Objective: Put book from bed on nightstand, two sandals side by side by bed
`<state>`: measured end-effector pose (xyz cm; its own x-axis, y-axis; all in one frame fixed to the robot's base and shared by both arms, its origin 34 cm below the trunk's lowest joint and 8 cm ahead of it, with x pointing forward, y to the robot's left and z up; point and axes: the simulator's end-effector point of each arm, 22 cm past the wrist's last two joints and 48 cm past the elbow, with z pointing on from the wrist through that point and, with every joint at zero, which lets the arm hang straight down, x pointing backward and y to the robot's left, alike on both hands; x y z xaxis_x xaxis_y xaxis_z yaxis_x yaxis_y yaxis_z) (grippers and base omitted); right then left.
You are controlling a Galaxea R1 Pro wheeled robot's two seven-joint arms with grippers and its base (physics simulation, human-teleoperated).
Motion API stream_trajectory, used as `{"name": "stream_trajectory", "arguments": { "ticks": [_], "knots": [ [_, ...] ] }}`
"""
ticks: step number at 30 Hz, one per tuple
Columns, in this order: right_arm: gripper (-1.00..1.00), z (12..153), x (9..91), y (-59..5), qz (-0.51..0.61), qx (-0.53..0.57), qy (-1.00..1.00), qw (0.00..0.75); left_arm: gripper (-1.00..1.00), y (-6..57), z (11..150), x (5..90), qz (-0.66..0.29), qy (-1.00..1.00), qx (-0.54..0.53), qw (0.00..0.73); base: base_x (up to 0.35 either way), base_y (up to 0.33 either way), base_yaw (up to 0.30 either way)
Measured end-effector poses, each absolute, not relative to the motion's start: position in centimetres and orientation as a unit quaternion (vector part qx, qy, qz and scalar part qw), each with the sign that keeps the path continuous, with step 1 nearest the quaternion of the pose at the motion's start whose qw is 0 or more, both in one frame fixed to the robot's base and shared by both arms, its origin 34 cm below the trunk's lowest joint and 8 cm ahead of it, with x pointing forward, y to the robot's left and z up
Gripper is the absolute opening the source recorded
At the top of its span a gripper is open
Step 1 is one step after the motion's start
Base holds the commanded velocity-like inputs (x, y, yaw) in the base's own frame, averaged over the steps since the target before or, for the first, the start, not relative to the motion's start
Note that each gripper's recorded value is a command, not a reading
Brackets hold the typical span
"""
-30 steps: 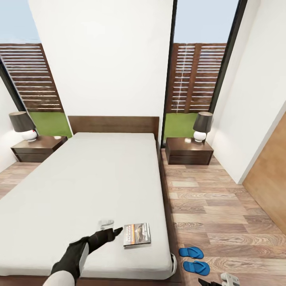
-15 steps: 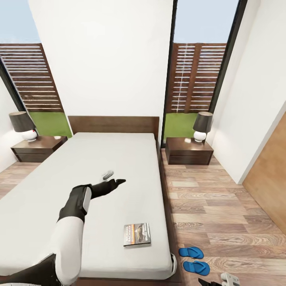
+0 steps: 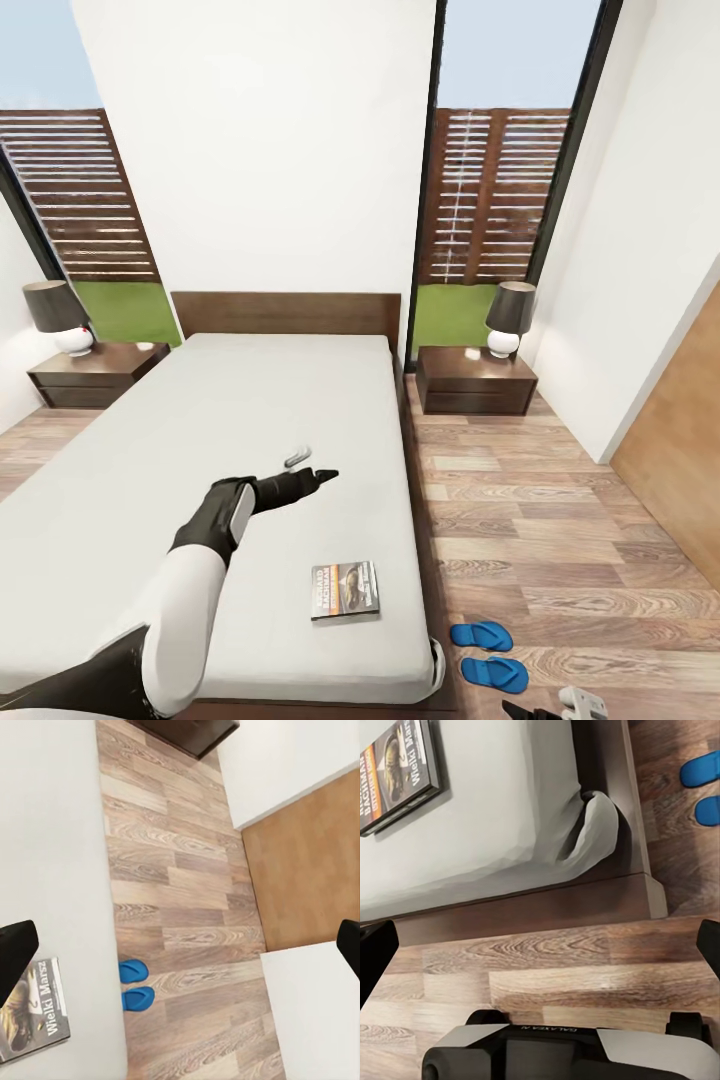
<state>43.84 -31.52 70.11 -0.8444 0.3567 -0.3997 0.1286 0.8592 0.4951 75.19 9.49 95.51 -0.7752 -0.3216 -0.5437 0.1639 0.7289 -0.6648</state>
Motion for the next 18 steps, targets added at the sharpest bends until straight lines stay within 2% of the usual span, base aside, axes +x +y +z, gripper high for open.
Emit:
{"name": "stream_trajectory", "arguments": {
  "ticks": [18],
  "knots": [
    [1.0,70.15,43.87,-31.57,0.232,0.13,0.932,0.247,1.0,8.94,94.8,74.69,-0.368,0.87,-0.044,0.324,0.0,0.0,0.0]
  ]
}}
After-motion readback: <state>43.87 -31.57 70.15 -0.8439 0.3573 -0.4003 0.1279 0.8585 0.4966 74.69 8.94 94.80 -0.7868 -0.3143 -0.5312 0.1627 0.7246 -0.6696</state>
